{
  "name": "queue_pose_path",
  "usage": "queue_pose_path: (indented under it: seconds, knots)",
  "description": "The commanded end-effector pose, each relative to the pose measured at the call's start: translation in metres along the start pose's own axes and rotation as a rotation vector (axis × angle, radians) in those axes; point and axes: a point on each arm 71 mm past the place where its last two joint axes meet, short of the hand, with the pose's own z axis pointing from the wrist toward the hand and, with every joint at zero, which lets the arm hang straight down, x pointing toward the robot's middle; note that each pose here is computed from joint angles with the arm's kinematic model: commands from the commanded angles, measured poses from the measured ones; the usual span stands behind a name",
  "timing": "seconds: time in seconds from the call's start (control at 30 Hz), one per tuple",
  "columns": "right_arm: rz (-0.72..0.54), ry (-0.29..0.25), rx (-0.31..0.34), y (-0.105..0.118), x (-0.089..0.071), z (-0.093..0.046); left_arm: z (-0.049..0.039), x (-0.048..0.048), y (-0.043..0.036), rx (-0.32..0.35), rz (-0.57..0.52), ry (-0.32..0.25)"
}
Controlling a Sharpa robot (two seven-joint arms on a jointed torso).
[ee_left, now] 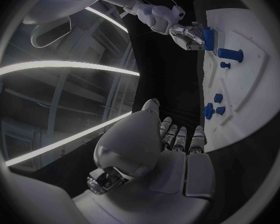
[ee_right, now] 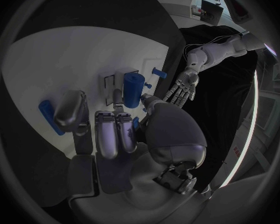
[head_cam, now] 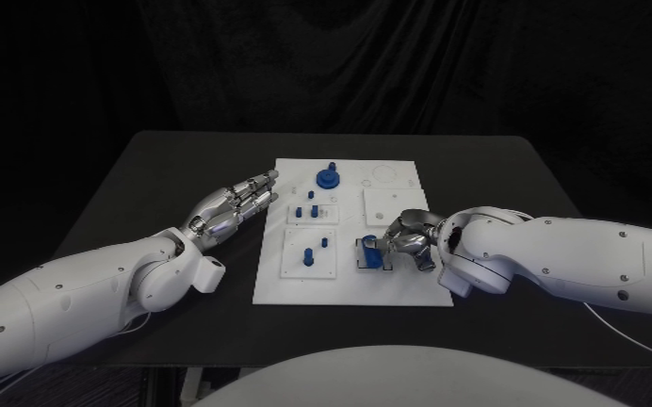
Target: Assemble the parts on the task board
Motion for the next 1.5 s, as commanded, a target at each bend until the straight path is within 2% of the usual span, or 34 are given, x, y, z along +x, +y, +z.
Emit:
queue_pose_path:
  seconds: [0.03, 0.27, 0.43, 0.73, 1.07, 1.23, 1.5]
  knots:
    - [-0.014, 0.023, 0.021, -0.002, 0.002, 0.0, 0.0008, 0.0022, -0.0001, 0.011, -0.011, 0.012]
    - [-0.014, 0.024, 0.019, -0.002, 0.002, 0.0, 0.0008, 0.0026, 0.0007, 0.009, -0.013, 0.013]
    - [-0.004, 0.002, 0.001, -0.002, 0.001, -0.001, 0.0004, 0.0025, 0.0013, 0.008, -0.014, 0.013]
    - [-0.003, -0.082, -0.112, 0.003, -0.006, -0.008, -0.001, 0.0019, 0.0023, 0.005, -0.014, 0.01]
    - [-0.098, -0.125, -0.186, 0.006, -0.007, -0.018, -0.0016, 0.0019, 0.0027, 0.005, -0.015, 0.01]
    - [-0.141, -0.152, -0.164, -0.001, -0.013, -0.027, -0.0019, 0.0018, 0.003, 0.003, -0.014, 0.008]
    - [-0.313, -0.162, -0.038, -0.016, -0.033, -0.047, -0.0018, 0.0017, 0.0033, -0.001, -0.01, 0.003]
